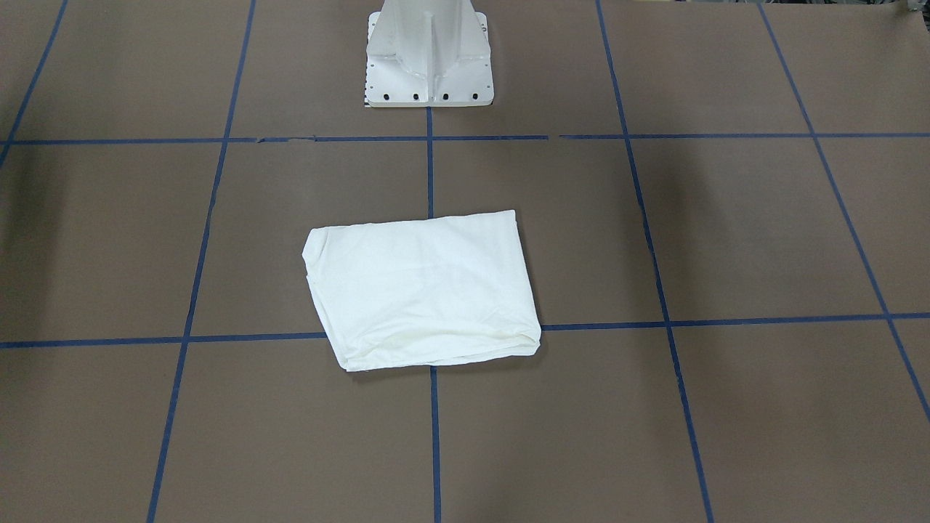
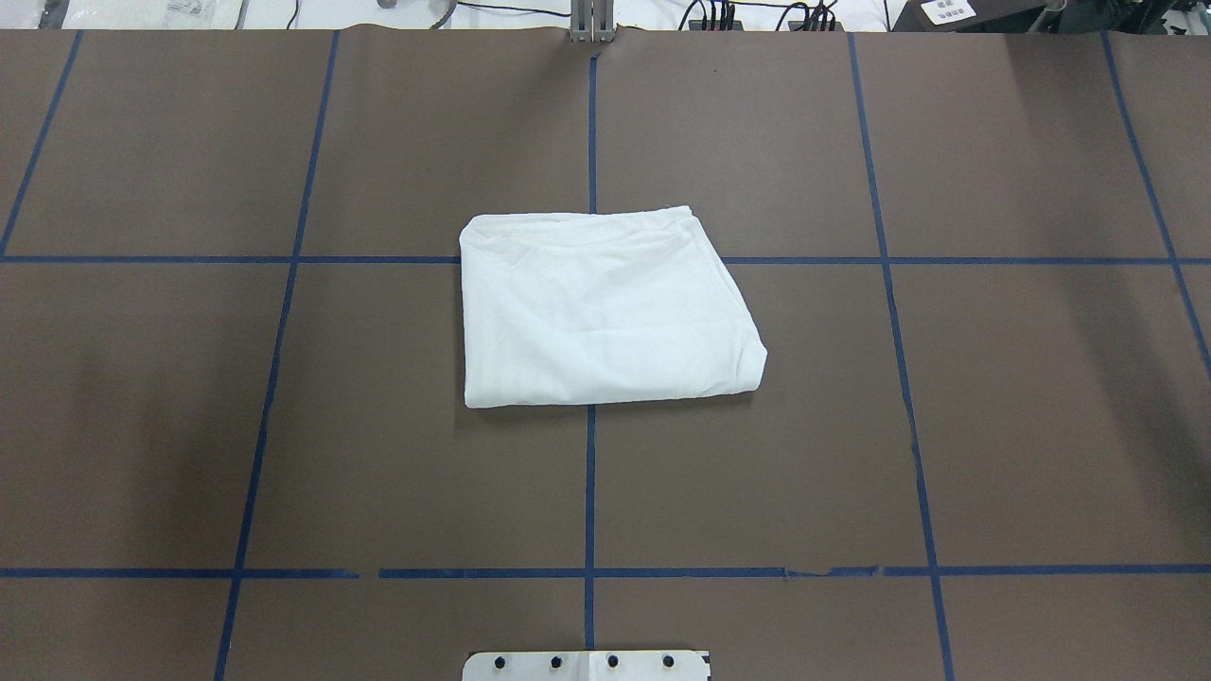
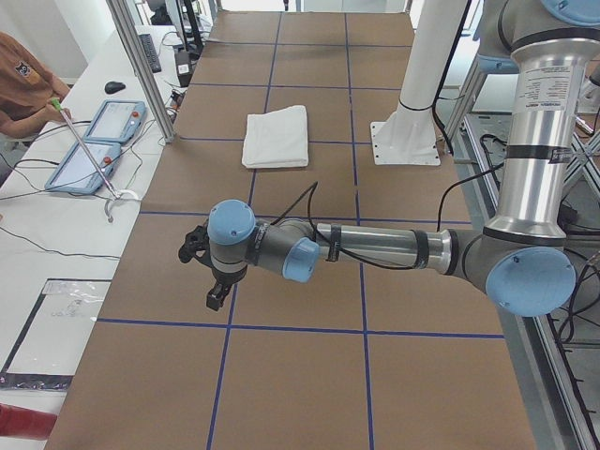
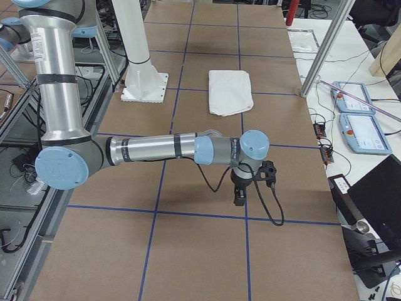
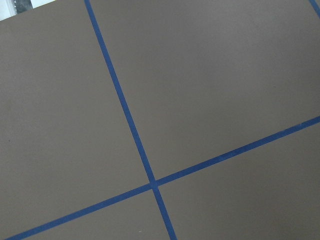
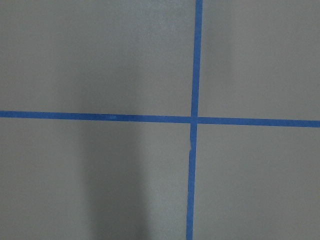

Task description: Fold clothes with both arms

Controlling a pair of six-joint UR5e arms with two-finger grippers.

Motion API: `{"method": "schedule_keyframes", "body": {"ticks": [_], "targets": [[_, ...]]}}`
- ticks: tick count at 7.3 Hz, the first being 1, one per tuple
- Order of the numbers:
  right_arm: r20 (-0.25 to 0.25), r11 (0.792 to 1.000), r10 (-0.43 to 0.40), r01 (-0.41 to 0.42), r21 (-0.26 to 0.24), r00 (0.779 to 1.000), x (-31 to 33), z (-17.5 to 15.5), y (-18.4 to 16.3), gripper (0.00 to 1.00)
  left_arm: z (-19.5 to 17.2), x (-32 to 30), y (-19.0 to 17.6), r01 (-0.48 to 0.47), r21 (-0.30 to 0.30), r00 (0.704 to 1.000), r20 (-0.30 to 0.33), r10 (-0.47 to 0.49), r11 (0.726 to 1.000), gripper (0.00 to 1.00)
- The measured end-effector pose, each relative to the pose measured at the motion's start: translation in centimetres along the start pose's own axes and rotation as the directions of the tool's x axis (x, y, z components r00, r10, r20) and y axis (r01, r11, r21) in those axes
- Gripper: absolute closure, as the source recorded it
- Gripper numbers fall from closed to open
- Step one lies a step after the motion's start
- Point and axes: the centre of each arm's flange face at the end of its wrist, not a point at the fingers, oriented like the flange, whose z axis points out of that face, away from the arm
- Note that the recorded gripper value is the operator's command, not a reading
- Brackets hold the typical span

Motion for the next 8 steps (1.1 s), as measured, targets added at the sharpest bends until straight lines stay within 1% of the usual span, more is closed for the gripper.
{"method": "schedule_keyframes", "body": {"ticks": [4, 8], "targets": [[0.0, 1.0, 0.001, -0.001, -0.008, 1.0, -0.1, 0.6, -0.1, 0.0, -0.7, 0.6, -0.8, -0.002, 0.014, 1.0, 0.006, 0.002, 1.0, 0.0], [-0.001, 1.0, 0.005, -0.005, -0.022, 1.0, 0.2, 1.4, 0.0, 0.0, -0.9, 0.8, -0.6, -0.005, 0.018, 1.0, 0.007, 0.005, 1.0, 0.0]]}}
